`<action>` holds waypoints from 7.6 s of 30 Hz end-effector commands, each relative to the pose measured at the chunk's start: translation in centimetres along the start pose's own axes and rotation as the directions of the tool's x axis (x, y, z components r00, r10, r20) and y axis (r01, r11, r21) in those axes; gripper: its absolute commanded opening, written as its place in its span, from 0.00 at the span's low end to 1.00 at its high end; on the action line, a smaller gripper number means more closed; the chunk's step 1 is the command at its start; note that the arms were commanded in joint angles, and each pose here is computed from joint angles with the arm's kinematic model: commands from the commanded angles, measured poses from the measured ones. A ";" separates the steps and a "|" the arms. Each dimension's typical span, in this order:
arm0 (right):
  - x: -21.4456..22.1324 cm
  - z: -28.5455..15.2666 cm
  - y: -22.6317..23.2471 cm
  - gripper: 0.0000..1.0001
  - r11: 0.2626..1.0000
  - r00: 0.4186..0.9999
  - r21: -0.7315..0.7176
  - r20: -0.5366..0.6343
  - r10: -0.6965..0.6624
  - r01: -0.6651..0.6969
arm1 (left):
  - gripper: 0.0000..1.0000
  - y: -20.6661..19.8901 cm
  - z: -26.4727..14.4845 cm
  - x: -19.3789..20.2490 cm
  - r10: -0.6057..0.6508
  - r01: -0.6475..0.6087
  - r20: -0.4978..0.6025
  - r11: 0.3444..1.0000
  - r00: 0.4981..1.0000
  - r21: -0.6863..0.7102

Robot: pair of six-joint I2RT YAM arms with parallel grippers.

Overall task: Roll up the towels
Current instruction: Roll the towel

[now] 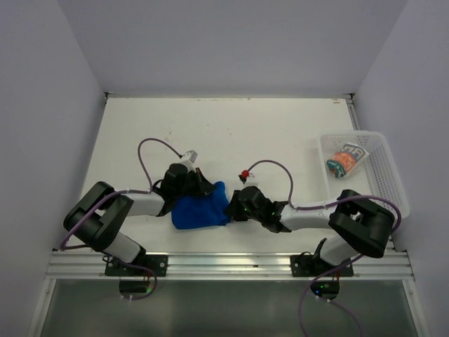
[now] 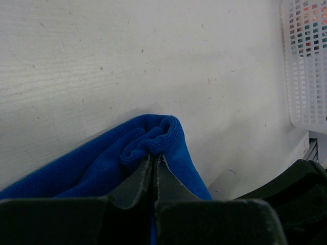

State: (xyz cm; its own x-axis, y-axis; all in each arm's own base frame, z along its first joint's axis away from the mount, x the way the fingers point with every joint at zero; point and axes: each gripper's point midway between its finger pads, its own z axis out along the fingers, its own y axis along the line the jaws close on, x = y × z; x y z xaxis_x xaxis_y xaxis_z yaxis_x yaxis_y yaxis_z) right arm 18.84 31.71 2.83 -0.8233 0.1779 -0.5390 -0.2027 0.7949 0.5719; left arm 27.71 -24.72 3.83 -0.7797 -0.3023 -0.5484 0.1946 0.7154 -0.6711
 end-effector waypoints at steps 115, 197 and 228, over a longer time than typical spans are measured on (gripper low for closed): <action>-0.5 2.2 1.5 0.12 0.267 0.521 0.587 -0.317 -0.792 0.764 | 0.10 2.3 1.5 -0.5 -0.017 0.017 -0.152 1.000 0.988 0.000; -3.4 -2.5 -4.2 0.00 0.825 0.888 0.377 0.013 -0.459 0.421 | 0.00 -2.0 0.6 -6.6 -0.024 0.025 -0.047 1.000 0.999 0.013; -0.5 -1.4 0.8 0.00 0.079 0.377 0.710 -0.272 -0.885 0.700 | 0.00 -7.0 -0.5 -3.9 -0.010 0.022 -0.068 0.984 0.998 0.174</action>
State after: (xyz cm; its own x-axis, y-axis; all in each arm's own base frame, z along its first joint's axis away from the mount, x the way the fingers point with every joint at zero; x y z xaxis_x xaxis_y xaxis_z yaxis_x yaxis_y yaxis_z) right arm 18.61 31.09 4.57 -0.2707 -0.7977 -0.5389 -0.2179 0.5960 -0.7728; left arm 29.53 -27.31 10.82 -0.8252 -0.2717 -0.4953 0.2460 0.6164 -0.7480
